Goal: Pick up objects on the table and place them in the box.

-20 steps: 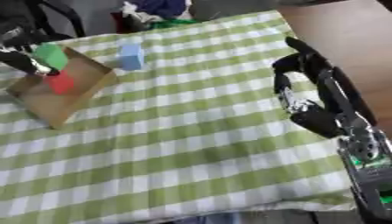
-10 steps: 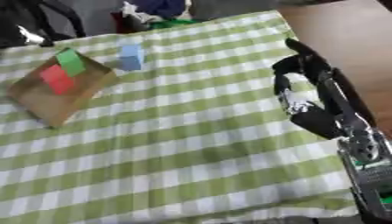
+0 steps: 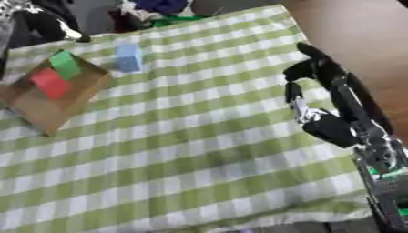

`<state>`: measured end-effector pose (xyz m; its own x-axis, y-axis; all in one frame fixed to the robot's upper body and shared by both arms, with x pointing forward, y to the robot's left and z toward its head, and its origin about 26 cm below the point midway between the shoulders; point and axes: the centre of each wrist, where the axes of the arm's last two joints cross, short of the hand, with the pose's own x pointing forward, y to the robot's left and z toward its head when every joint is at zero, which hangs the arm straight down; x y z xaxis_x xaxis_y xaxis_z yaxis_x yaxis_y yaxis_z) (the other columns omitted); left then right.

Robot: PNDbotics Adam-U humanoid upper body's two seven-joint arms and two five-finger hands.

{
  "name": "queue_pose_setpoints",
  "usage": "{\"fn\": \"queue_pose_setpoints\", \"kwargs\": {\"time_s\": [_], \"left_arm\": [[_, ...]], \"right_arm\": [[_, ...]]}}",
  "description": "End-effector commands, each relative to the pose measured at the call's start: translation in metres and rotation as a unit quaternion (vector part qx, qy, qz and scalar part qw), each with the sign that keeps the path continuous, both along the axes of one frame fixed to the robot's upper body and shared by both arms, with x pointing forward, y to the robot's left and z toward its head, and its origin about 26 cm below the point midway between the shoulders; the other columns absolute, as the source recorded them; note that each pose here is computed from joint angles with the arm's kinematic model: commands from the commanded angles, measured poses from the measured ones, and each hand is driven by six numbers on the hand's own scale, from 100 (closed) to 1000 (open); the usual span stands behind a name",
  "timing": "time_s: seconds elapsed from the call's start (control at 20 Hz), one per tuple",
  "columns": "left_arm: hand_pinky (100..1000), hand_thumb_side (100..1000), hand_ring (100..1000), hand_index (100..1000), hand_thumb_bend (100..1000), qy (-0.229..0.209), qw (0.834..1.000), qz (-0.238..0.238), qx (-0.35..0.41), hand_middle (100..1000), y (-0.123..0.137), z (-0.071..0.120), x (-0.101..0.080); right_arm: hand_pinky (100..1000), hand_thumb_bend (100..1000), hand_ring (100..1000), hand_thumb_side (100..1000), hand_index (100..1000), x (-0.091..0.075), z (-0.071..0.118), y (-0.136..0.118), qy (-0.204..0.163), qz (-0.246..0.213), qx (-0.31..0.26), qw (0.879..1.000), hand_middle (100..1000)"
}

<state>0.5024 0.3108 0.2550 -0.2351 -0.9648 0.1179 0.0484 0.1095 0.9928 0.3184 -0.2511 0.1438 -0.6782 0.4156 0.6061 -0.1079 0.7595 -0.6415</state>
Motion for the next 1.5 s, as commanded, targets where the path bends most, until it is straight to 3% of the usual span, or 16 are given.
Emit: {"fn": "queue_pose_setpoints", "kwargs": {"time_s": [0.05,0.25,0.9,1.5], "left_arm": [[779,236,694,804,707,-0.009,1.0,-0.003,0.007,679,0.002,0.013,0.002],[781,197,702,808,702,0.001,1.0,-0.005,0.005,681,0.002,0.007,0.005],[784,198,733,822,669,-0.008,1.0,0.006,-0.017,722,-0.004,-0.01,0.01],[782,160,740,821,576,-0.009,0.999,0.023,-0.03,725,-0.003,-0.024,0.011]], "right_arm": [[851,100,718,613,1000,0.001,0.007,0.002,-0.011,0.007,-0.005,1.0,682],[851,100,718,619,1000,0.001,0.007,0.002,-0.012,0.008,-0.009,1.0,681],[852,100,717,628,1000,0.003,0.009,0.005,-0.017,0.012,-0.015,1.0,679],[852,100,718,629,1000,0.005,0.012,0.008,-0.023,0.017,-0.016,0.999,679]]}}
